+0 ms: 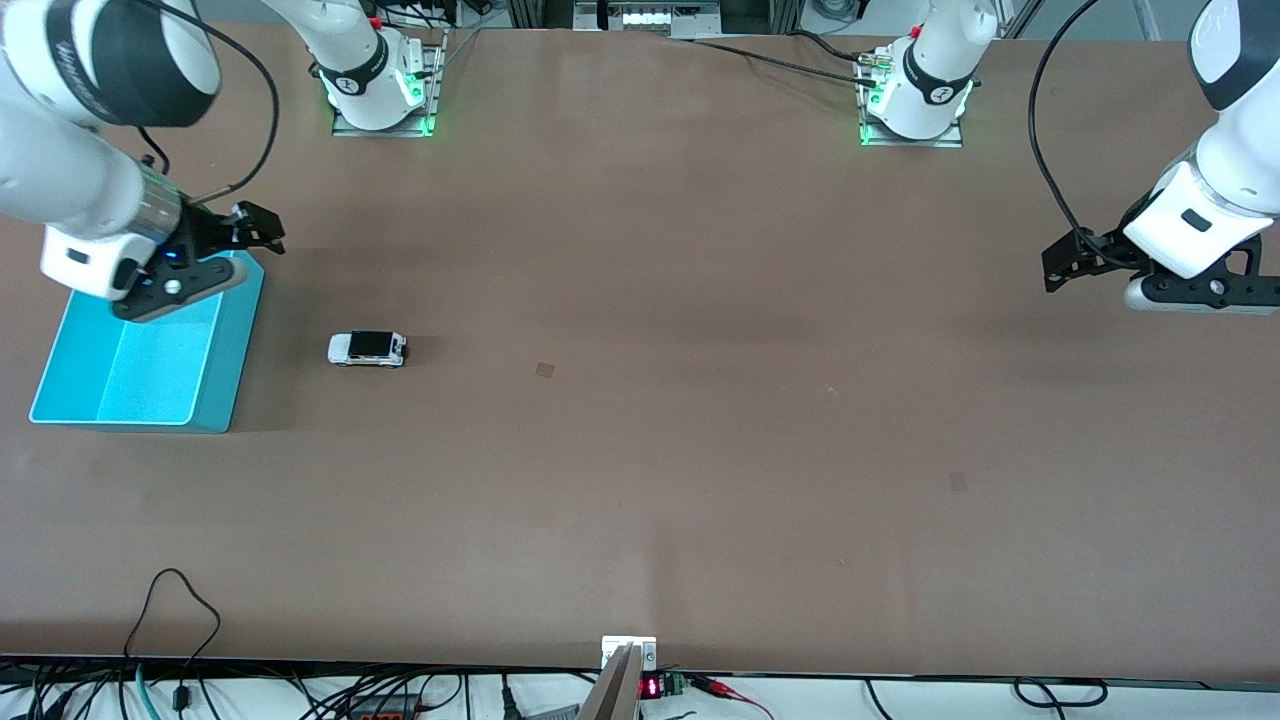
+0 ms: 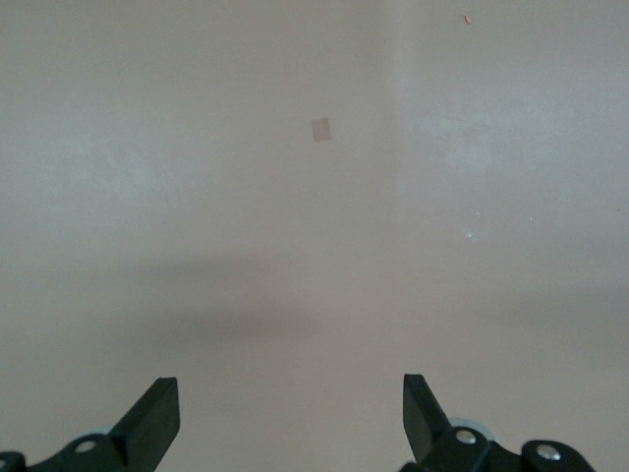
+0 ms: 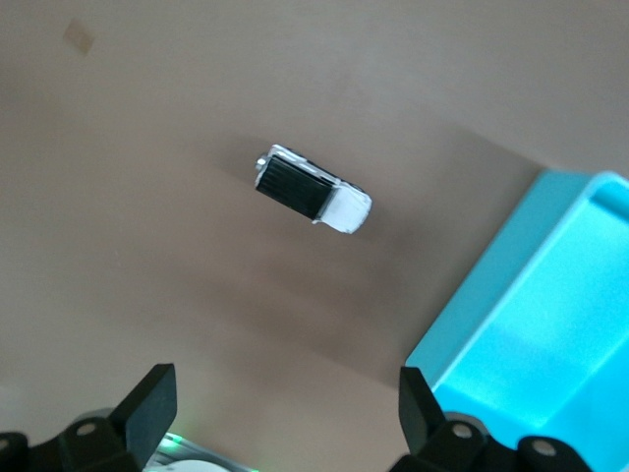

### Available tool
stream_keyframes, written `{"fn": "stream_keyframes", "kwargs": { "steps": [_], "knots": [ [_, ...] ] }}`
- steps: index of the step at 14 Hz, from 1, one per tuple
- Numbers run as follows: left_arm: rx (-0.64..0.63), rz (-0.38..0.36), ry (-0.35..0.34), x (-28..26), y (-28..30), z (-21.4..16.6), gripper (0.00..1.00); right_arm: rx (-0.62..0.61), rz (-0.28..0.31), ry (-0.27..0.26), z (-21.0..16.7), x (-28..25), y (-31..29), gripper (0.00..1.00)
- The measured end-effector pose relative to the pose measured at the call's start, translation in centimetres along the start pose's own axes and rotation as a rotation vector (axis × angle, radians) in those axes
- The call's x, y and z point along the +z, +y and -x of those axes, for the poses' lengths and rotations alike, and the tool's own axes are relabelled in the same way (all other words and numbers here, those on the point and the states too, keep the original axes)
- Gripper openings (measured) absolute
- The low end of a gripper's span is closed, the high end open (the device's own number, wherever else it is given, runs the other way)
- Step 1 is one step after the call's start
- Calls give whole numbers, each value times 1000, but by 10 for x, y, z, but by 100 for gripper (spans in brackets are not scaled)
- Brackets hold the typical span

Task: Wind and store white jeep toy
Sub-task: 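Reach the right gripper down to the stopped white jeep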

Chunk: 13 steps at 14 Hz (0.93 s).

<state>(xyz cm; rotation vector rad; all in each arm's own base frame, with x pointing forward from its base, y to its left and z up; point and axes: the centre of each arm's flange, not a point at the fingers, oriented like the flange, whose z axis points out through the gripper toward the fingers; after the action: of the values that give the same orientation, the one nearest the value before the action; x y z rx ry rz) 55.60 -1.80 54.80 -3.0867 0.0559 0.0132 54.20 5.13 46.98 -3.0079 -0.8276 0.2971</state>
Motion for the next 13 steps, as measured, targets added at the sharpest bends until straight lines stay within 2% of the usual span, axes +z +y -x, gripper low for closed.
{"fn": "stream_keyframes", "kwargs": {
  "steps": [4,9,13],
  "knots": [
    [0,0,-9,0,0,1,100,-272,19,29,-6,56,-5,100],
    [0,0,-6,-1,0,1,100,-544,61,76,-15,130,-5,100],
    [1,0,-1,-4,0,0,100,-697,115,125,-28,169,-3,100]
  ]
}}
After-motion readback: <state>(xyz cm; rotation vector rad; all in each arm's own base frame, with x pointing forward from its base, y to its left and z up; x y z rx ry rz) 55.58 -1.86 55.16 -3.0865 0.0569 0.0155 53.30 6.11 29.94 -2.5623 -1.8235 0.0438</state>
